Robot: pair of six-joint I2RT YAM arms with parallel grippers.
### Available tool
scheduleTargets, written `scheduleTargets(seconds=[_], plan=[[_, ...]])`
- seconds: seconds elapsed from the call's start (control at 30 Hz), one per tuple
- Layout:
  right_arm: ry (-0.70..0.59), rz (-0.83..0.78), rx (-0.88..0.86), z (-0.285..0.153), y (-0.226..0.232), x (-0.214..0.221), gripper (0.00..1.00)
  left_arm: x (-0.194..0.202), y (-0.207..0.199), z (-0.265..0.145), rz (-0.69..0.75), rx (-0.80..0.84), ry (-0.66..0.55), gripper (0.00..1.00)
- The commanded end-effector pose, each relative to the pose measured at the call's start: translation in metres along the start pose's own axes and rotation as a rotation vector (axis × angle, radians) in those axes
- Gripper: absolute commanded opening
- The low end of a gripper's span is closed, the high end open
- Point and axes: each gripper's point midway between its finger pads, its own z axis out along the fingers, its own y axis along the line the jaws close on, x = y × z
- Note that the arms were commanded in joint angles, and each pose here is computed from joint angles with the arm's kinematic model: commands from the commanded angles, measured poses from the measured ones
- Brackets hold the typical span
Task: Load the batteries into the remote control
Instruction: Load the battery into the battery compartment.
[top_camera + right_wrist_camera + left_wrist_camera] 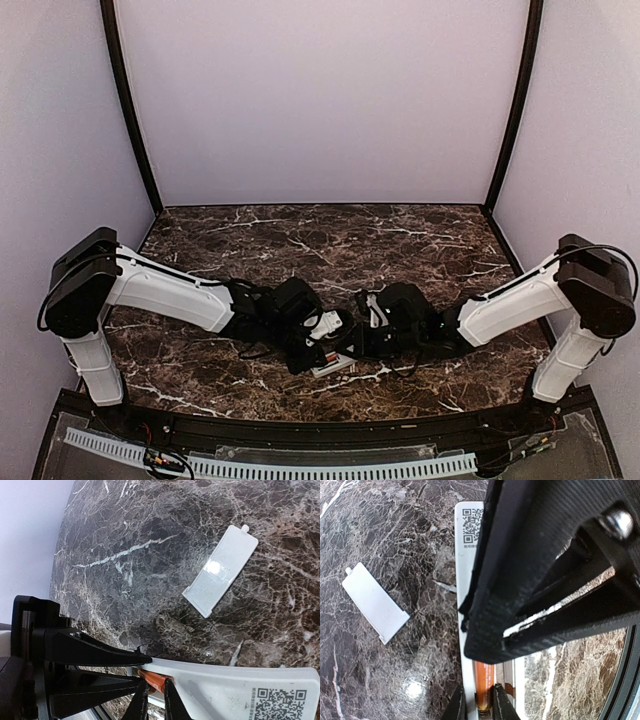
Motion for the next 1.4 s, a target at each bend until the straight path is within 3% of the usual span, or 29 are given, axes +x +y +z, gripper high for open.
scheduleTargets(seconds=[0.0, 0.67, 1.17, 1.37], plan=[[-0.013, -0.026, 0.047, -0.004, -0.006, 0.002, 0.12, 0.03, 0.0, 0.007, 0.001, -0.005, 0.116, 0.0], [0.07, -0.036, 0.064, 0.02, -0.01, 0.022, 0.0, 0.03, 0.0, 0.008, 0.0, -0.006, 0.116, 0.0], [0.169, -0.038, 0.171, 0.033, -0.03, 0.051, 0.0, 0.026, -0.001, 0.008, -0.006, -0.003, 0.101, 0.16], [0.175, -0.026, 0.185, 0.033, -0.037, 0.057, 0.0, 0.02, -0.002, 0.009, -0.01, 0.003, 0.084, 0.18]])
